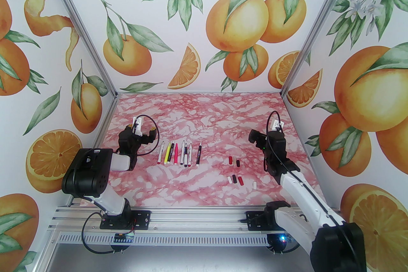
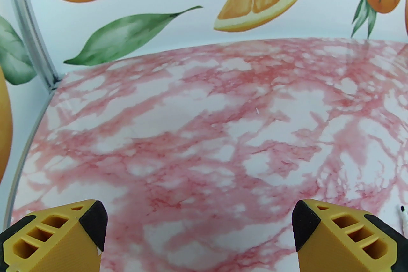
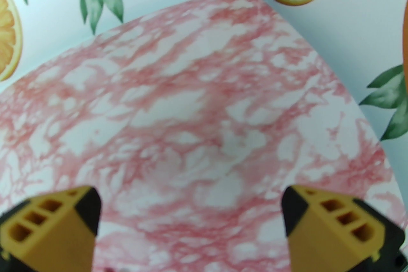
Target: Open the pen caps
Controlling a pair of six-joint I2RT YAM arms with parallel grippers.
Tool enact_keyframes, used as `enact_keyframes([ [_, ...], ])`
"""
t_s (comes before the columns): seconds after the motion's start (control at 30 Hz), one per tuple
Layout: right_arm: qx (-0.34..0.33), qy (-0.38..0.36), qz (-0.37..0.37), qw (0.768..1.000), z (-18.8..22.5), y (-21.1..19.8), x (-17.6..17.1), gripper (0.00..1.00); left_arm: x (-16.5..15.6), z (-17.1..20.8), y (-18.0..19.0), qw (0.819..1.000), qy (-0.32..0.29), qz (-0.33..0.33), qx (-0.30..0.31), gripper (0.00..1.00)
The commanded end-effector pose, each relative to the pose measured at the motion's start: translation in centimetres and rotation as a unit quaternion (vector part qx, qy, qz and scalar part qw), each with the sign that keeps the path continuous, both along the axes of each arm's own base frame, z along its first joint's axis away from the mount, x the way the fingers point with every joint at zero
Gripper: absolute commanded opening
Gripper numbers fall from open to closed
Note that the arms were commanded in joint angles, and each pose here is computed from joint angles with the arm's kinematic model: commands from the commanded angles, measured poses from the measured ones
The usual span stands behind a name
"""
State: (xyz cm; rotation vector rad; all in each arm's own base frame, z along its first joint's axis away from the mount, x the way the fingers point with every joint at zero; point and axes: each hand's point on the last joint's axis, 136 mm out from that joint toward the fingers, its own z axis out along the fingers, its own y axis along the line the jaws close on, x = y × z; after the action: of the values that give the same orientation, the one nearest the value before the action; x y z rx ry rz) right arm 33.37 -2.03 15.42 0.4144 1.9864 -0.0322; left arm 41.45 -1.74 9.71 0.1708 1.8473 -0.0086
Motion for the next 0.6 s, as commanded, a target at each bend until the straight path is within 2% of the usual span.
enact_keyframes([
  [0.0, -0.027, -0.039, -0.021, 0.999, 0.6, -1.1, 1.0, 1.0, 0.4, 0.7, 0.0, 1.0, -0.01, -0.006, 0.004, 1.0],
  [0.13, -0.035, -0.038, -0.013, 0.999, -0.5, -0.9, 2.2, 1.0, 0.4, 0.7, 0.0, 1.0, -0.009, -0.006, 0.004, 1.0],
  [0.57, -0.073, -0.103, -0.003, 0.992, -1.0, -0.9, 4.3, 1.0, 0.4, 0.7, 0.0, 1.0, -0.009, -0.006, 0.005, 1.0],
])
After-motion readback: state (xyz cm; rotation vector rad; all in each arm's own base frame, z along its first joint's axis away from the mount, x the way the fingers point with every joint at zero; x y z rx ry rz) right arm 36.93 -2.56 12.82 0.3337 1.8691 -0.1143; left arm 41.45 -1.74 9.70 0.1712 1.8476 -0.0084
